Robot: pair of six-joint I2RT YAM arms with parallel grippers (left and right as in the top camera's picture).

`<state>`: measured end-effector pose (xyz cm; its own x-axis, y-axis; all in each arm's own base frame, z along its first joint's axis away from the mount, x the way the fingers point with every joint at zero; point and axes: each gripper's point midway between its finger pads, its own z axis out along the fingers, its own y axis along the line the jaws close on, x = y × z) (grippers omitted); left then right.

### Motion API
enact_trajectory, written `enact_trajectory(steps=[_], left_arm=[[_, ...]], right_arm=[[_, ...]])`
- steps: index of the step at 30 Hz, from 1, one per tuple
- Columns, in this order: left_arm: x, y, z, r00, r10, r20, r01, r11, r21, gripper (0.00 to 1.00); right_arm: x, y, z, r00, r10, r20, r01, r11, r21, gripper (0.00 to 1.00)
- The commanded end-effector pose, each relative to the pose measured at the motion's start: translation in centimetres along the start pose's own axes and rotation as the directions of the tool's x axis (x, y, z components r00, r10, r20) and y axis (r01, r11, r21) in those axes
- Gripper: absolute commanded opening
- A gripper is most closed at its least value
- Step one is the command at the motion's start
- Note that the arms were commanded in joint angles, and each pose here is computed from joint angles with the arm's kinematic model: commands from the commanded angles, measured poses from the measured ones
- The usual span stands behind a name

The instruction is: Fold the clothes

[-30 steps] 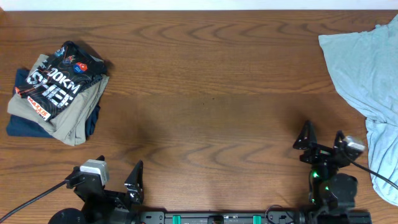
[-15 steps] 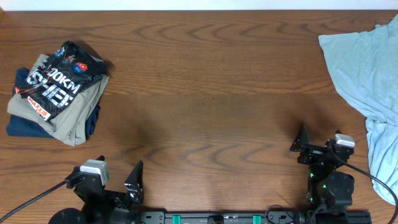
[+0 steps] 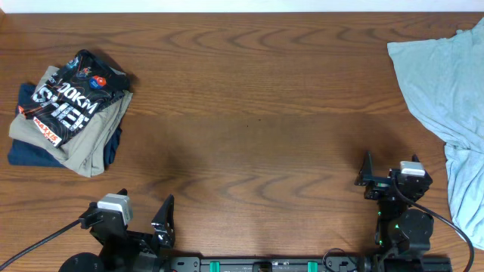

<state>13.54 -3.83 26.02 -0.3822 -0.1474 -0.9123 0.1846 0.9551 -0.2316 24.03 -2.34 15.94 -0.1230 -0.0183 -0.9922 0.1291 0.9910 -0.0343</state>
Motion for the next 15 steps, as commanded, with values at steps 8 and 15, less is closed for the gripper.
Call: enact_trajectory(steps=[8,15], left_arm=[[-0.02,0.08,-0.08,1.000,-0.007,0.005,0.007,1.000,-0.003,0.98],[-0.02,0.08,-0.08,1.000,-0.007,0.005,0.007,1.000,-0.003,0.98]], right_arm=[[0.37,0.21,0.08,1.000,-0.026,-0.002,0.026,1.000,-0.016,0.99],[0.38,0.22,0.08,1.000,-0.026,-0.002,0.026,1.000,-0.016,0.99]])
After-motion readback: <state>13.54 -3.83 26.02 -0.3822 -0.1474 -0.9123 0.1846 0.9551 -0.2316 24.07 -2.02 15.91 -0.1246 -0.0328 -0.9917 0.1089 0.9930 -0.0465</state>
